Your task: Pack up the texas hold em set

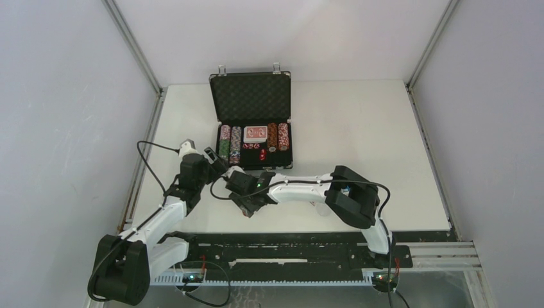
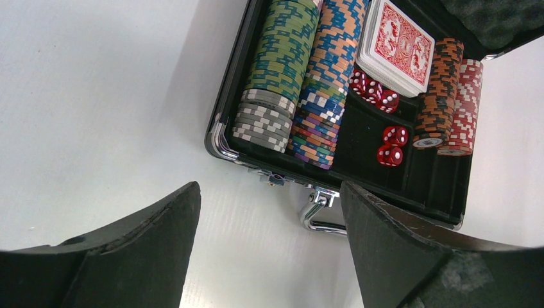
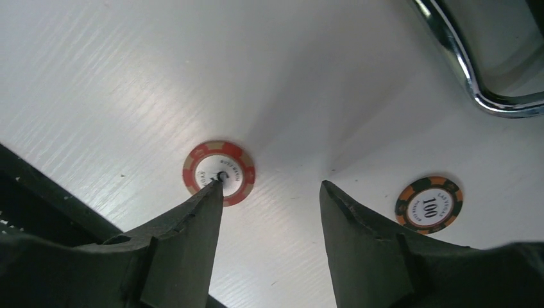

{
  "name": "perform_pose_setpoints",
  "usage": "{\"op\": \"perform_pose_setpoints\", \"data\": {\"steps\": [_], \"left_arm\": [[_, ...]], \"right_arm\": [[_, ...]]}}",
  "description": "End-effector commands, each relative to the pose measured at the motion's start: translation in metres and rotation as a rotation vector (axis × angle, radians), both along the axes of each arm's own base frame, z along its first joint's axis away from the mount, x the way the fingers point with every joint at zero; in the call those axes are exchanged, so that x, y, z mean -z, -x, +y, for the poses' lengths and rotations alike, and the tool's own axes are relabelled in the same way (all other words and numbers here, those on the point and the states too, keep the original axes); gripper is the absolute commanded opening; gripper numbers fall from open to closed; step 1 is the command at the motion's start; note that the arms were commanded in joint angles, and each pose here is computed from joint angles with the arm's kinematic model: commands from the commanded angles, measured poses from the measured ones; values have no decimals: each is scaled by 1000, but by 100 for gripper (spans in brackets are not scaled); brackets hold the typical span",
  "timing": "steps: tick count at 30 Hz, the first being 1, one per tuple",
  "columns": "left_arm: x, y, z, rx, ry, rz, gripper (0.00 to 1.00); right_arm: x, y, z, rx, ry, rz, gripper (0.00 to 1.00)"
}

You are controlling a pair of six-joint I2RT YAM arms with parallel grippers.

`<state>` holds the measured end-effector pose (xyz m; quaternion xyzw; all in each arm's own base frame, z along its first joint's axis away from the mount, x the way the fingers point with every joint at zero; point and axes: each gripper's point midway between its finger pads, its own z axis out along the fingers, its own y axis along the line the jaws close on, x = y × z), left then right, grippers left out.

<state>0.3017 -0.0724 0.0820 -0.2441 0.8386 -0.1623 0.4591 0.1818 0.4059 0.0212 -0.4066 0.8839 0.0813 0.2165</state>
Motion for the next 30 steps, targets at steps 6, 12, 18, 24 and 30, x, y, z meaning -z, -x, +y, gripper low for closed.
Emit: {"op": "perform_pose_setpoints", "data": {"steps": [6,12,18,24,30], "left_arm": [[-5,-4,-6,27,21,-30,84],[-14,-8,-40,165,76,-70,86],[-24,-7,-79,295,108,-82,86],[-15,-5,-90,328,142,-47,89],[-6,-4,-89,320,141,-19,89]], "right_arm": [[-41,-25,1,77,-111,-63,67],[-46,-61,-36,195,-110,-75,70],[-35,-81,-58,259,-100,-61,71],[-26,-80,-57,245,-89,-53,72],[-18,-69,-56,227,-66,-46,71]]}}
